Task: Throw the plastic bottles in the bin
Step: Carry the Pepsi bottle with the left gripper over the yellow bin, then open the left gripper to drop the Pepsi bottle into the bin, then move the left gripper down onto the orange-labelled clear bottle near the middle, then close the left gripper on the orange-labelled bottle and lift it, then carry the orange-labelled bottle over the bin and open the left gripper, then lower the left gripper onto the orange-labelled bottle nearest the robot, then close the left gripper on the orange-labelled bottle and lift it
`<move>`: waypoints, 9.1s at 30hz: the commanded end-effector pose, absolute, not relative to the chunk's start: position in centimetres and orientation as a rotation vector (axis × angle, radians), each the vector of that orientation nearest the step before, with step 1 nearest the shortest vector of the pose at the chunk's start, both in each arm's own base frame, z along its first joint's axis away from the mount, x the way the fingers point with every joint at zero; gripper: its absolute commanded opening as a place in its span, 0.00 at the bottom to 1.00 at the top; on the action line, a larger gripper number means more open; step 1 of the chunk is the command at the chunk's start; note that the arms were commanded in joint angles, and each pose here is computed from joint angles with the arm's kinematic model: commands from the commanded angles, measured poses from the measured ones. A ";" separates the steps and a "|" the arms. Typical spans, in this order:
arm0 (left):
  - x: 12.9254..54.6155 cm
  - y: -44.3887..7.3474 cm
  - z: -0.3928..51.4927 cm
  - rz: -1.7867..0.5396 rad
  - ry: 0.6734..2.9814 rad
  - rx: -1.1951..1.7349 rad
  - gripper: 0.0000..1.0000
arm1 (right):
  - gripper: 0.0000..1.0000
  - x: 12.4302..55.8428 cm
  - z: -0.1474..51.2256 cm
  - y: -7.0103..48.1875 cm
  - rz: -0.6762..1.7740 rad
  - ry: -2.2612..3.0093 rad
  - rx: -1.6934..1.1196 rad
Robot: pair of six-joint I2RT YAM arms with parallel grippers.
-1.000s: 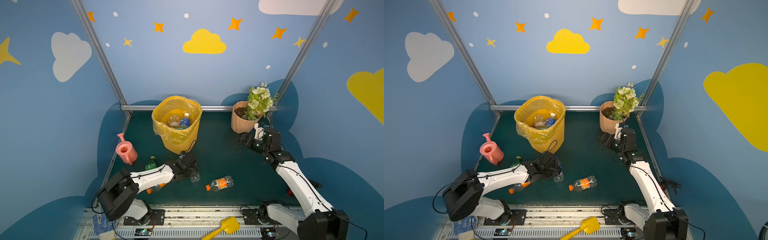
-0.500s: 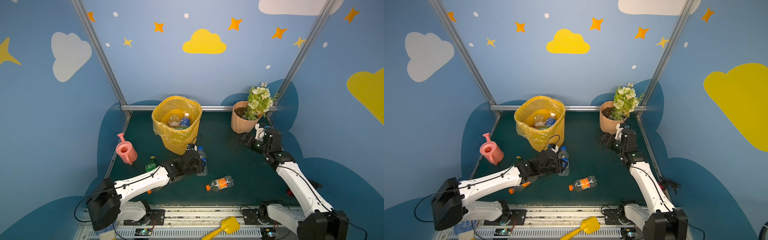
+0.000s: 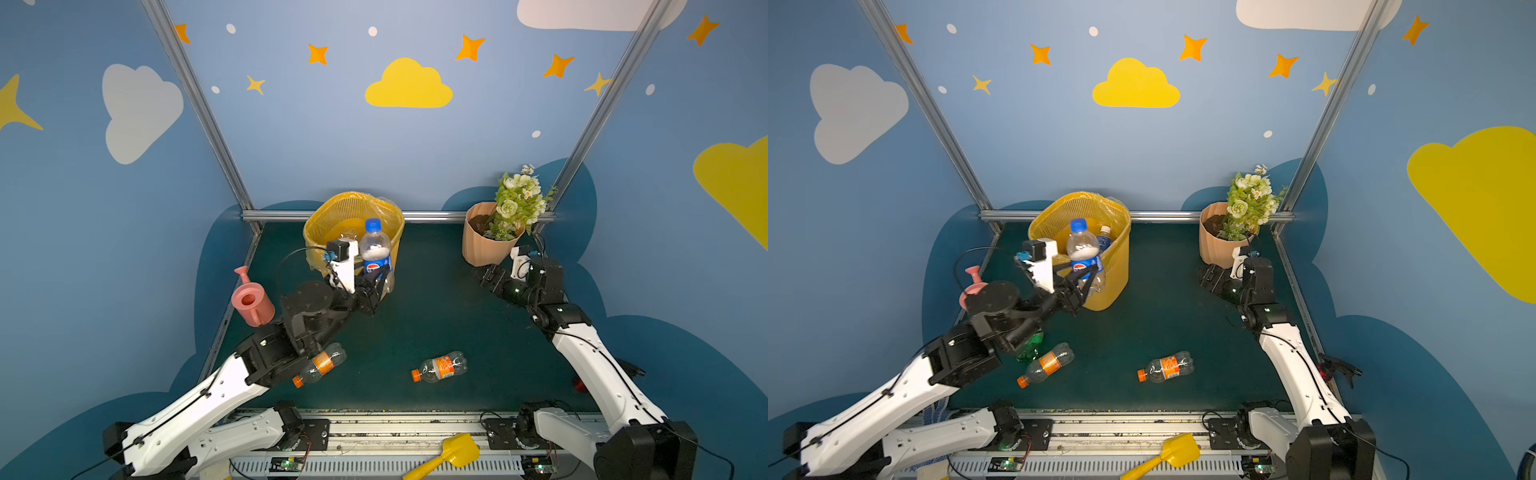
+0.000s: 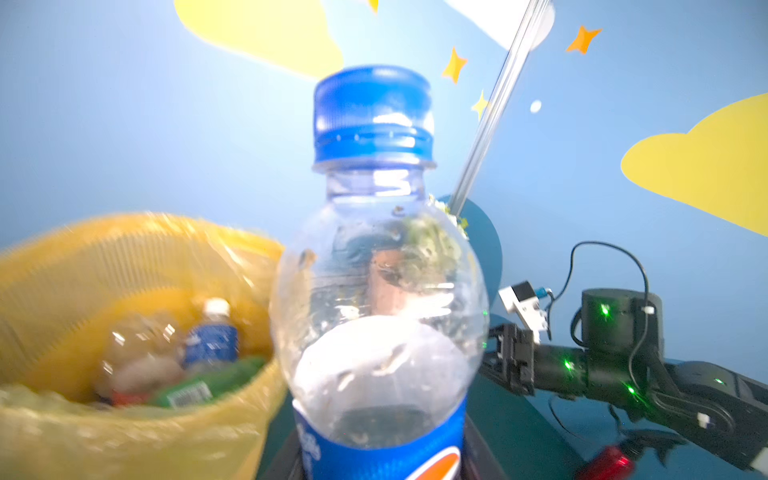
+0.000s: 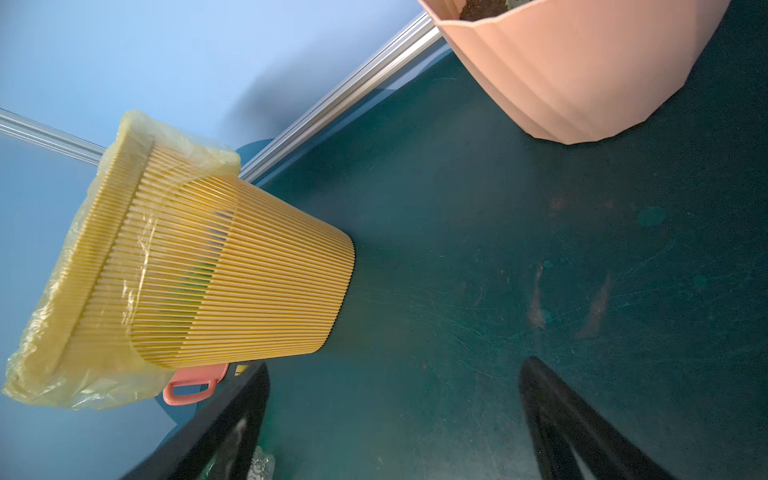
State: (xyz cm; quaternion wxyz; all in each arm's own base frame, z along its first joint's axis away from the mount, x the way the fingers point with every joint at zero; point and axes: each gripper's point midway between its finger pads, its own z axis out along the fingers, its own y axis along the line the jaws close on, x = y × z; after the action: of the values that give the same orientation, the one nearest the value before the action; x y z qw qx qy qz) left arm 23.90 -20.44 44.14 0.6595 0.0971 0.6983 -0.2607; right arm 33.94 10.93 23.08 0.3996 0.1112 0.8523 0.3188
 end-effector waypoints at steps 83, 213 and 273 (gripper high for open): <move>17.0 -40.9 6.1 -0.180 2.471 1.610 0.91 | 0.93 29.7 18.6 4.2 0.675 2.181 0.537; 19.9 -9.1 8.9 -0.011 2.734 -0.279 1.00 | 0.93 32.9 16.9 11.0 0.976 2.260 0.416; 18.8 -8.8 4.9 0.452 2.756 1.146 0.99 | 0.94 32.7 16.0 10.5 0.913 2.306 0.393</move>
State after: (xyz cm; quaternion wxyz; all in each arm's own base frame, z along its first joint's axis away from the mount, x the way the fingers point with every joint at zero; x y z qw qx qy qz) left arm 18.80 -8.27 5.72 0.0605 0.3659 0.9137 0.1661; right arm 31.97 10.57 14.92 0.2944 0.1545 0.8769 0.3471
